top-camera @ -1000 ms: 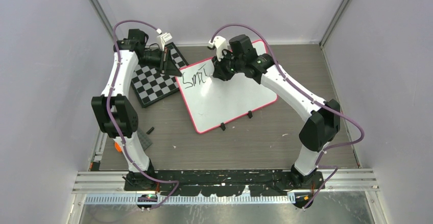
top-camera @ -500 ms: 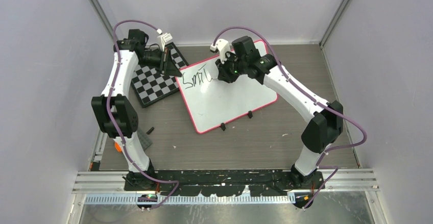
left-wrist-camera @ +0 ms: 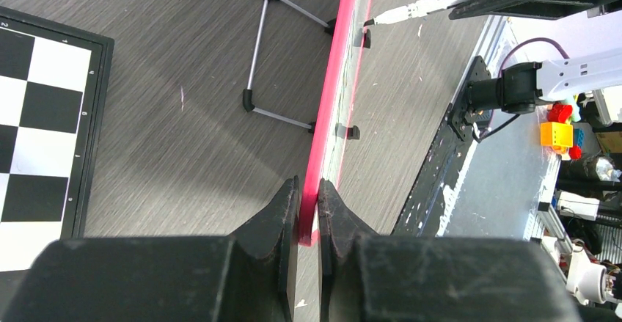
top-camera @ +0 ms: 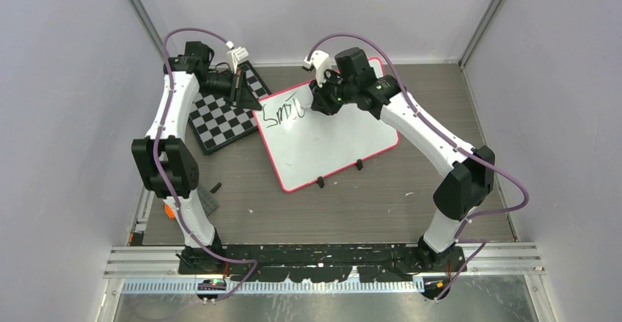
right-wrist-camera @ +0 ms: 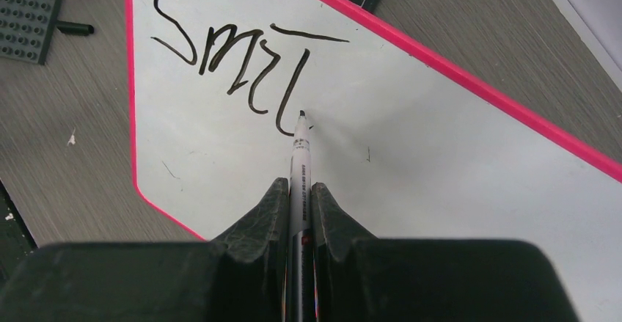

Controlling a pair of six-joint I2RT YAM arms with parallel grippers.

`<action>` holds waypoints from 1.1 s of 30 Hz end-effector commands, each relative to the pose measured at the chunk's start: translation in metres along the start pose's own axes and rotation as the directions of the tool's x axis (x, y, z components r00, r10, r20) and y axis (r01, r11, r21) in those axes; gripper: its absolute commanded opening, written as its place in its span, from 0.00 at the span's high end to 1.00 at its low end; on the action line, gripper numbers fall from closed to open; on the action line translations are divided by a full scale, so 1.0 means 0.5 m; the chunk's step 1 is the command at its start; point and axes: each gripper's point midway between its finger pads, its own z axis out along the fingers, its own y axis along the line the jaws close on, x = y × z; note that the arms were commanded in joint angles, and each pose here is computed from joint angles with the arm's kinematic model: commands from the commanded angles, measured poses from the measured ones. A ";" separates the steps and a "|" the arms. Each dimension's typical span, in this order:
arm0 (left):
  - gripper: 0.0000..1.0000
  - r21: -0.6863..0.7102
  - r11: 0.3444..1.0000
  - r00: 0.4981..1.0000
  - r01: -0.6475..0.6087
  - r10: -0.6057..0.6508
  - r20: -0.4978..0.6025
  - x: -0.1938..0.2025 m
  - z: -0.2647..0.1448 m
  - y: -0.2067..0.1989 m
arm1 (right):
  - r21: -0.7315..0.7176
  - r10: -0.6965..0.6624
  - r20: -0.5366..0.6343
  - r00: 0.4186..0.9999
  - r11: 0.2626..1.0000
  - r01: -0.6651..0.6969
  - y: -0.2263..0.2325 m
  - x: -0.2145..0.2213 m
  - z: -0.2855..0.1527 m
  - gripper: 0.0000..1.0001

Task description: Write a sentence on the whiteboard

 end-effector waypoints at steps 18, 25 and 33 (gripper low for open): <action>1.00 0.026 0.999 0.997 -0.029 0.031 -0.074 0.017 0.054 0.003 | 0.105 -0.045 0.081 0.996 0.994 0.036 -0.075 -0.072 -0.010 1.00; 1.00 0.025 0.999 0.997 -0.029 0.031 -0.076 0.018 0.054 0.004 | 0.046 -0.047 0.064 0.997 0.998 0.044 -0.040 -0.058 0.007 1.00; 1.00 0.023 0.999 0.996 -0.030 0.031 -0.081 0.021 0.054 0.006 | 0.023 -0.060 0.017 0.998 0.998 0.060 -0.026 -0.021 0.013 1.00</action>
